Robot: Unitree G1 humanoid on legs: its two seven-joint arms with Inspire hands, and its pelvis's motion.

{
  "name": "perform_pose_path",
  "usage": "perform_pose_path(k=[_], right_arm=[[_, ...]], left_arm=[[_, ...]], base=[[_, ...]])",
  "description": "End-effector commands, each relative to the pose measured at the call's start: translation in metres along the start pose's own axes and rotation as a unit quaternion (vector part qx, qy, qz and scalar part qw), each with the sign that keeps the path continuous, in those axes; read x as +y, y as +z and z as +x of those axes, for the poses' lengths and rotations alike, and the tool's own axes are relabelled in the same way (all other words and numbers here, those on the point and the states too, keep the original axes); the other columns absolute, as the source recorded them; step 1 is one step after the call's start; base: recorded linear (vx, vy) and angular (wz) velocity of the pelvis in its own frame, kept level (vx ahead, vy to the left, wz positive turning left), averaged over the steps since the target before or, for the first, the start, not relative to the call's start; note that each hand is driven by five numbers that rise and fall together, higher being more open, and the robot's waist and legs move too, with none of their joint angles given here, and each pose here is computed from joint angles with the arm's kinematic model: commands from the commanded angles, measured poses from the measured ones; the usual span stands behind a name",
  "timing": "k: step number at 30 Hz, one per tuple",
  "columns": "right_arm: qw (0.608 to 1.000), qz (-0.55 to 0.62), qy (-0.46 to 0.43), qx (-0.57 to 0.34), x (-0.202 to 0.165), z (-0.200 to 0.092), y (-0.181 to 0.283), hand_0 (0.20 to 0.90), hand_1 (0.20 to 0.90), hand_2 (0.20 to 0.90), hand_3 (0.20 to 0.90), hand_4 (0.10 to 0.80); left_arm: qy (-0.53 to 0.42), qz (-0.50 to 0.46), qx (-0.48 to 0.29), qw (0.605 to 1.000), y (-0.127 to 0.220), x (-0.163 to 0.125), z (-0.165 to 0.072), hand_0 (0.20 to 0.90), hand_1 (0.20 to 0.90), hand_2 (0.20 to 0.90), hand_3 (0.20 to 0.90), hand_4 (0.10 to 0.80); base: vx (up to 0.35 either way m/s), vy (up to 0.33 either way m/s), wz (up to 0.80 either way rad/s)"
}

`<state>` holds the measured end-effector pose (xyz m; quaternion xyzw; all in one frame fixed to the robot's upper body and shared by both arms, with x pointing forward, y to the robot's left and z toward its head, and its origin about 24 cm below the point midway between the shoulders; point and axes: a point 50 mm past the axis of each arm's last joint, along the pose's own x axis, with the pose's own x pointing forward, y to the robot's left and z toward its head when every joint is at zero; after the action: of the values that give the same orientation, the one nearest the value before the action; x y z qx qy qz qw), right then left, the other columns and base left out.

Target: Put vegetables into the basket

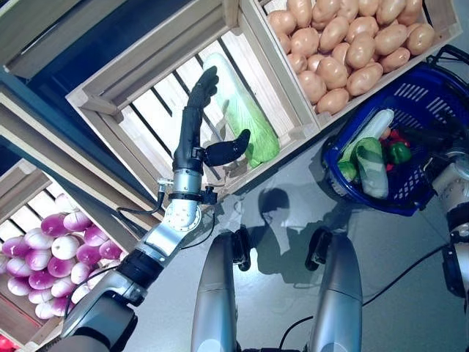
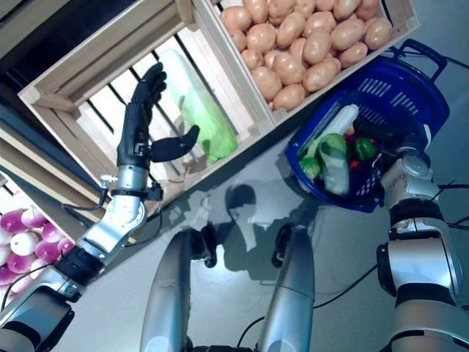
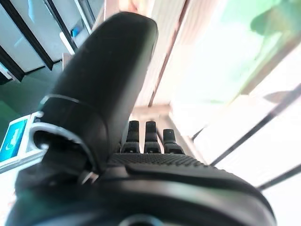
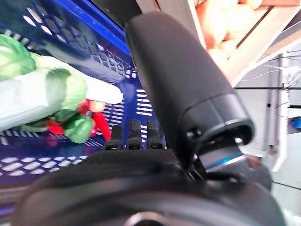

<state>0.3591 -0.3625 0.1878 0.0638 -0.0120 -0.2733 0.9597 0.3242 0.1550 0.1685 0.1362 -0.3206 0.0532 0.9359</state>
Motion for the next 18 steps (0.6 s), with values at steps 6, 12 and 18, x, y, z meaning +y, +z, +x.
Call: perform_pose_path(k=[6, 12, 18], right_arm=[[0.995, 0.013, 0.022, -0.094, -0.02, -0.004, 0.027, 0.9, 0.9, 0.9, 0.9, 0.8], [0.997, 0.016, 0.033, -0.075, -0.017, -0.005, 0.015, 0.9, 0.9, 0.9, 0.9, 0.8], [0.997, 0.018, 0.055, -0.054, -0.013, -0.005, 0.006, 0.9, 0.9, 0.9, 0.9, 0.8]], left_arm=[[0.141, 0.15, -0.115, 0.972, 0.024, 0.065, 0.038, 0.9, 0.9, 0.9, 0.9, 0.8], [0.142, 0.251, -0.112, 0.951, 0.019, 0.083, 0.052, 0.9, 0.9, 0.9, 0.9, 0.8], [0.124, 0.375, -0.108, 0.912, 0.015, 0.091, 0.068, 0.9, 0.9, 0.9, 0.9, 0.8]], base=[[0.002, 0.002, -0.01], [0.0, 0.024, -0.05], [-0.007, 0.054, -0.05]])
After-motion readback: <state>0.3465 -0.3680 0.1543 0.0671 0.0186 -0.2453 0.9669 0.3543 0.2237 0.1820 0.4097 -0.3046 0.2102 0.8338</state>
